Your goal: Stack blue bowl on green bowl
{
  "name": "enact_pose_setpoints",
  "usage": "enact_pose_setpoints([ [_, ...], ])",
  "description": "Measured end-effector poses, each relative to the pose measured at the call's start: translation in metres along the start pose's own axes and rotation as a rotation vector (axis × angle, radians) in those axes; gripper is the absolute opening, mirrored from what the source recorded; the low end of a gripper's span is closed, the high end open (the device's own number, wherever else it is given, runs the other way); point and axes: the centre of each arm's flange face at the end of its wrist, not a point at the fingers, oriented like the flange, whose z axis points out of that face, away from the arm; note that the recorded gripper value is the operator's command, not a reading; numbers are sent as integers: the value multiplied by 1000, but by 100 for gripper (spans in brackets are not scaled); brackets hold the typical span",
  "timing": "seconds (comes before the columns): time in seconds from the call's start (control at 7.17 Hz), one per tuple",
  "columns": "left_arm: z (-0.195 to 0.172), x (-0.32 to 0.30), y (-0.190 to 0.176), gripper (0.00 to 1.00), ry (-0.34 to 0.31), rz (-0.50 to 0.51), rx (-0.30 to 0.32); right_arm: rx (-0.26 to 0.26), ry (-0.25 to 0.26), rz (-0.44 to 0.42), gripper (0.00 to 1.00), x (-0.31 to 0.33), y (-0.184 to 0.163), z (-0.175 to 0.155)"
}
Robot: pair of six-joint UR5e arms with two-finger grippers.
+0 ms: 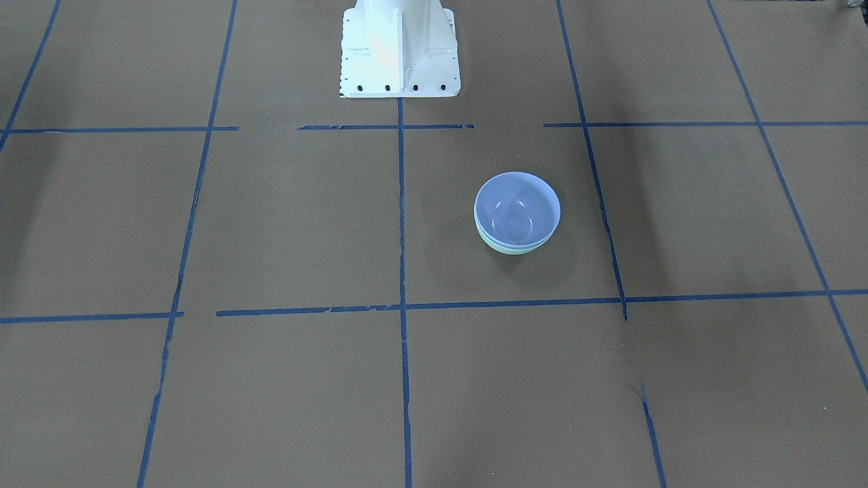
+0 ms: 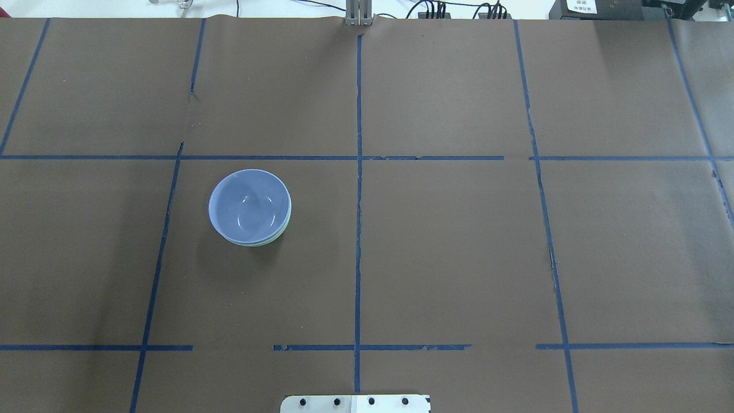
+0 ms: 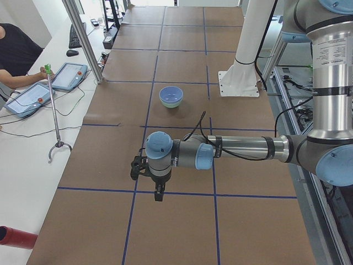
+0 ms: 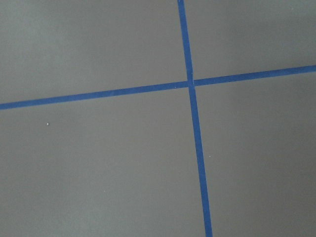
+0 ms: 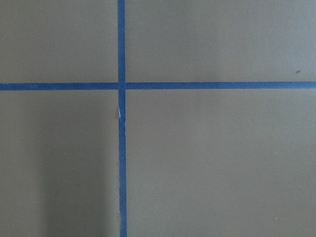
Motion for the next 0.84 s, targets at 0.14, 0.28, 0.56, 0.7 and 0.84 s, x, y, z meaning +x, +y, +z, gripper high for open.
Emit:
enact_pose_setpoints([
  [0.14,-3,-1,1,100,11,-12,-2,0,0,0,100,0,0,0],
  [0.28,-4,-2,2,100,15,-18,-1,0,0,0,100,0,0,0],
  [0.56,-10,-6,3,100,15,-29,11,0,0,0,100,0,0,0],
  [0.7,-12,-8,3,100,15,-33,15,0,0,0,100,0,0,0],
  [0.84,-12,-9,3,100,14,-36,15,0,0,0,100,0,0,0],
])
